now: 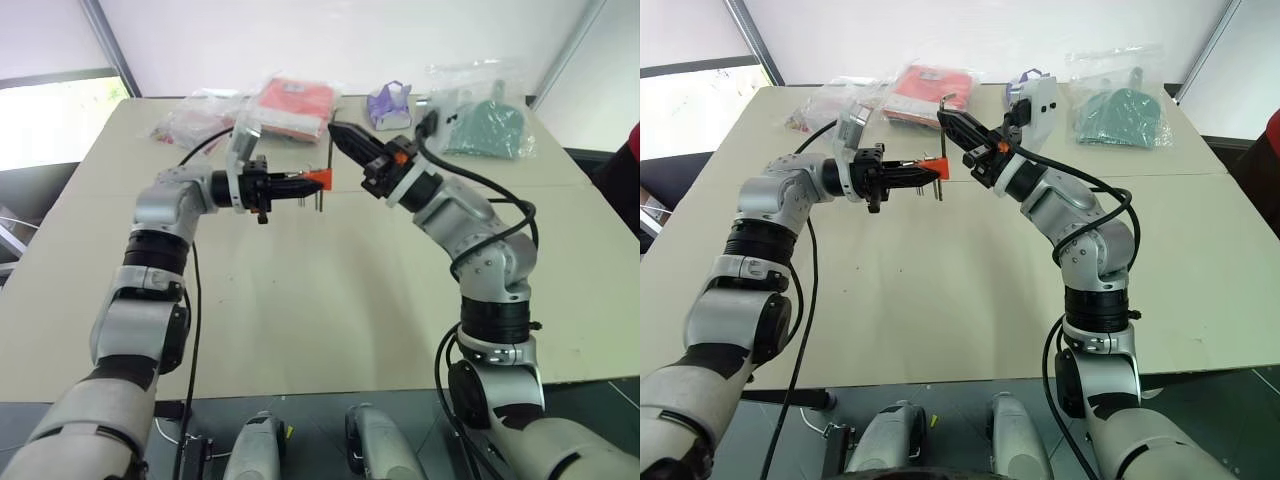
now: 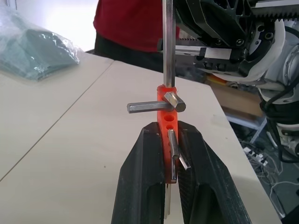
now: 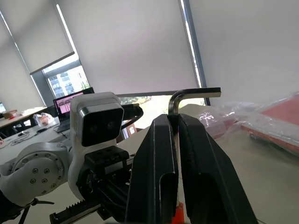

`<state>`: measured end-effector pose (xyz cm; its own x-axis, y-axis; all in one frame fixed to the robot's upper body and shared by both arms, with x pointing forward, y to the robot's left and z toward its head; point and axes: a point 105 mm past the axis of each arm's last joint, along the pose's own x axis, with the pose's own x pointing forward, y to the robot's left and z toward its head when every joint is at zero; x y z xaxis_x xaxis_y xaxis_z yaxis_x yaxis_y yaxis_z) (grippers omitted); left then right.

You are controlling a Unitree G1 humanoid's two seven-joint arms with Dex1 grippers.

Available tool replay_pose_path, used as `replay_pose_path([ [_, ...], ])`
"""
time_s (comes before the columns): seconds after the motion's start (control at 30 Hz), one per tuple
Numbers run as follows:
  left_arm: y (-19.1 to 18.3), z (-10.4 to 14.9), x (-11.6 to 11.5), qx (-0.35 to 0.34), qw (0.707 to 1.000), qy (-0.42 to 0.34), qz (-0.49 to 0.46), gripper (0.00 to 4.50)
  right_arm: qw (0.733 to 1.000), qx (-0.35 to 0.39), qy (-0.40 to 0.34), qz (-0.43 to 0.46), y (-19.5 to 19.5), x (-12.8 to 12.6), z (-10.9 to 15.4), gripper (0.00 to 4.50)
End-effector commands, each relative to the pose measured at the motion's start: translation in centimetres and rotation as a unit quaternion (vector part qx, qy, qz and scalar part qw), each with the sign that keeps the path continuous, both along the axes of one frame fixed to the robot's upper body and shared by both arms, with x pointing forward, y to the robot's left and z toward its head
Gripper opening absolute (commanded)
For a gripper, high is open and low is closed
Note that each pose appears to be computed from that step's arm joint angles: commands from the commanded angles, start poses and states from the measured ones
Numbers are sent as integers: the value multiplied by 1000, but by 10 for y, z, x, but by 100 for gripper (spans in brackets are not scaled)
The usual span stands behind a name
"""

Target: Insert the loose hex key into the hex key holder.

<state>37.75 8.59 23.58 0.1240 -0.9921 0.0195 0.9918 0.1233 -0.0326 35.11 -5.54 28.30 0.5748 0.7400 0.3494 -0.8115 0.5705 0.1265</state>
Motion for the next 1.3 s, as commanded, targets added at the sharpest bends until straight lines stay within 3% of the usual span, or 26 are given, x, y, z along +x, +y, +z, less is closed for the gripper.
replay_pose_path([
  [0.03,-2,25,-4,-21,999,-42,-10,0,1000,5,-19,4,1,-6,5,4],
  [0.67,0,22,-6,-11,999,-50,-7,0,1000,-14,-20,-5,-4,0,-2,4],
  [0.83,3,19,-2,-15,999,-44,8,0,1000,-6,-24,-14,-11,-1,3,199],
  [0.93,4,17,1,-14,999,-42,19,0,999,-1,-36,-30,-18,-1,10,358],
  [1.07,11,11,2,-11,999,-26,36,0,996,-44,-67,-37,-21,-8,12,358],
  [1.17,21,3,1,-21,998,12,54,0,983,-144,-108,-30,-14,-19,0,358],
  [1.3,40,-21,-13,-27,992,93,76,0,946,-284,-152,25,-2,-40,-30,358],
])
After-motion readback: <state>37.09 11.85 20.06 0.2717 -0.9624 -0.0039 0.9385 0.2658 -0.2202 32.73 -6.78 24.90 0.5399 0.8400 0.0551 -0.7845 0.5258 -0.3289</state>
